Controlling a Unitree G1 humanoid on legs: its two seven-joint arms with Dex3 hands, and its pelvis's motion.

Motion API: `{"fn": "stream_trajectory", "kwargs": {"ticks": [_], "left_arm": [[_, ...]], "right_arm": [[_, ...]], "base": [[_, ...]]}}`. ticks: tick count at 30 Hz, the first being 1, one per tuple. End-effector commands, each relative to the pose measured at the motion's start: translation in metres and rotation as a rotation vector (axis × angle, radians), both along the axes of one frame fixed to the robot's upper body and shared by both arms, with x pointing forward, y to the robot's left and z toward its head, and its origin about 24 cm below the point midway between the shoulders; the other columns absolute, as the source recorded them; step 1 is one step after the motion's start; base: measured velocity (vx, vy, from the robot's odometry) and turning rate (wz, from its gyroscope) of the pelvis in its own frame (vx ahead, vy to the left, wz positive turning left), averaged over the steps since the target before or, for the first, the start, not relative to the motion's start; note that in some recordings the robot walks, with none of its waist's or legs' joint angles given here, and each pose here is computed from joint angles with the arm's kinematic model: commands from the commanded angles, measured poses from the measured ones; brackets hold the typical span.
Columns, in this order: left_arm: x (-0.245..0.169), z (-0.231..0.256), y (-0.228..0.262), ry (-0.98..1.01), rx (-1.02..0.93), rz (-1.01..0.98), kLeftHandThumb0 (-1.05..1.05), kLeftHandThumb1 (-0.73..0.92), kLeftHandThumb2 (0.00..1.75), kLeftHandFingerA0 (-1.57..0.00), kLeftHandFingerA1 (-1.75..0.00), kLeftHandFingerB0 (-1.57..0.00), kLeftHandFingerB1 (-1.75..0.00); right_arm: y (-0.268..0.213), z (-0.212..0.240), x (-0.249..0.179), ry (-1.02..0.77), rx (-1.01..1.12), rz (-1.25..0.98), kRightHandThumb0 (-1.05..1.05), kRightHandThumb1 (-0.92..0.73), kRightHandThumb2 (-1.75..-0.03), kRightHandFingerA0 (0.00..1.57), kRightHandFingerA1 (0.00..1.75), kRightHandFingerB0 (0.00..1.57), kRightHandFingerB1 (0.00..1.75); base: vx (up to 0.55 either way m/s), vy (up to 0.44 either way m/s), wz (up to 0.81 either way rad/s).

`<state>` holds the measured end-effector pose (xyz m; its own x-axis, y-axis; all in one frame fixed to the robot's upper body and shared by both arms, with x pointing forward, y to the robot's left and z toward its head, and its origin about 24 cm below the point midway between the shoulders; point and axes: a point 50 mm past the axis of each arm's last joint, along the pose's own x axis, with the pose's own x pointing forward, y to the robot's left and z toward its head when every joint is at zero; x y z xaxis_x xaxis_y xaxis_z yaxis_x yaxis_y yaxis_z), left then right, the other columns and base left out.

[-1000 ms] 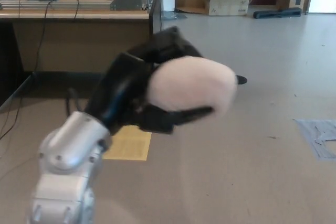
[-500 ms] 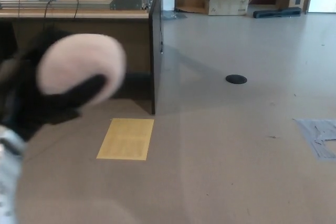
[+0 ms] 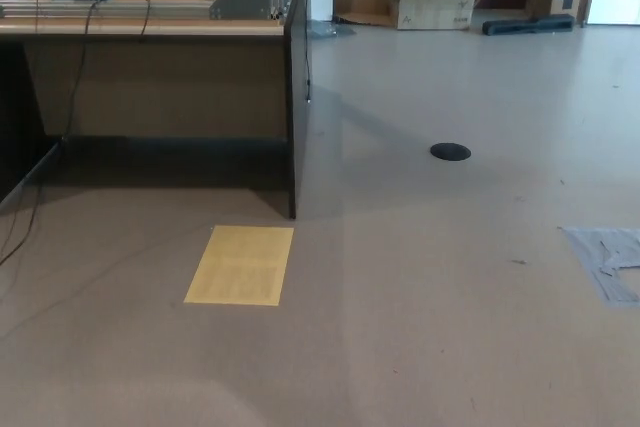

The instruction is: The robot extends its left hand to pick up an emotional support dumpling from the palm of a person and brings its hand down by its side. Then it extends its arm again to hand the dumpling back to the person.

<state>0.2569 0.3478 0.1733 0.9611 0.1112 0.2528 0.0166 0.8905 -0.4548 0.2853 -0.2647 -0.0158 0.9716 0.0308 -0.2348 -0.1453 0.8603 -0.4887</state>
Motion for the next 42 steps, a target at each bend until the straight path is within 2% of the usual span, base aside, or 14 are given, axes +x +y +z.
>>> {"fn": "stream_trajectory", "kwargs": {"ticks": [1,15,18,24,28,29,32,33,37,38,42], "left_arm": [[-0.019,-0.033,0.015,0.041,-0.186,-0.122,-0.04,0.68,0.56,-0.74,-1.75,-0.47,-1.75],[-0.005,-0.027,0.002,0.012,-0.152,-0.200,-0.05,0.62,0.55,-0.71,-1.75,-0.48,-1.70],[-0.001,-0.022,-0.003,0.008,-0.132,-0.209,-0.06,0.61,0.53,-0.72,-1.75,-0.56,-1.63],[0.008,-0.013,-0.012,0.000,-0.126,-0.219,-0.03,0.60,0.52,-0.73,-1.75,-0.57,-1.62],[0.024,0.012,-0.034,-0.043,-0.051,-0.258,-0.06,0.64,0.52,-0.75,-1.75,-0.55,-1.60],[0.027,0.020,-0.040,-0.055,-0.019,-0.267,-0.06,0.68,0.55,-0.72,-1.75,-0.58,-1.64],[0.037,0.040,-0.056,-0.075,0.051,-0.283,-0.08,0.65,0.54,-0.72,-1.75,-0.58,-1.65],[0.044,0.050,-0.063,-0.085,0.081,-0.293,-0.07,0.65,0.57,-0.72,-1.75,-0.52,-1.73],[0.050,0.059,-0.071,-0.097,0.106,-0.301,-0.07,0.65,0.57,-0.72,-1.75,-0.52,-1.73],[0.054,0.064,-0.075,-0.106,0.124,-0.310,-0.07,0.65,0.57,-0.72,-1.75,-0.51,-1.74],[0.073,0.100,-0.108,-0.150,0.264,-0.340,-0.07,0.64,0.57,-0.71,-1.75,-0.53,-1.74]], "right_arm": [[-0.001,-0.004,-0.001,0.026,0.005,-0.025,-0.75,-0.76,-0.64,0.47,0.37,0.39,0.33],[-0.001,-0.002,0.000,0.018,0.014,-0.032,-0.74,-0.75,-0.63,0.47,0.37,0.39,0.33],[-0.002,-0.002,0.001,0.019,0.006,-0.029,-0.75,-0.76,-0.64,0.47,0.37,0.38,0.33],[-0.002,-0.001,0.001,0.017,0.000,-0.031,-0.74,-0.76,-0.64,0.46,0.37,0.39,0.33],[-0.003,-0.001,0.001,0.021,0.001,-0.034,-0.75,-0.76,-0.64,0.46,0.36,0.39,0.33],[-0.003,-0.001,0.001,0.021,-0.001,-0.033,-0.74,-0.76,-0.64,0.46,0.36,0.38,0.33],[-0.003,-0.002,0.000,0.020,-0.007,-0.027,-0.74,-0.76,-0.64,0.46,0.36,0.38,0.33],[-0.003,-0.002,0.000,0.020,-0.006,-0.027,-0.79,-0.68,-0.69,0.44,0.39,0.36,0.35],[-0.003,-0.001,0.000,0.021,-0.003,-0.028,-0.79,-0.68,-0.69,0.44,0.39,0.36,0.35],[-0.003,-0.001,0.000,0.022,0.000,-0.029,-0.75,-0.76,-0.64,0.46,0.36,0.38,0.33],[-0.004,0.002,0.003,0.009,-0.011,-0.024,-0.74,-0.76,-0.64,0.47,0.37,0.39,0.33]], "base": [[0.00,0.000,0.00],[0.00,0.000,0.00],[0.00,0.000,0.00],[0.00,0.000,0.00],[0.00,0.000,0.00],[0.00,0.000,0.00],[0.00,0.000,0.00],[0.00,0.000,0.00],[0.00,0.000,0.00],[0.00,0.000,0.00],[0.00,0.000,0.02]]}}
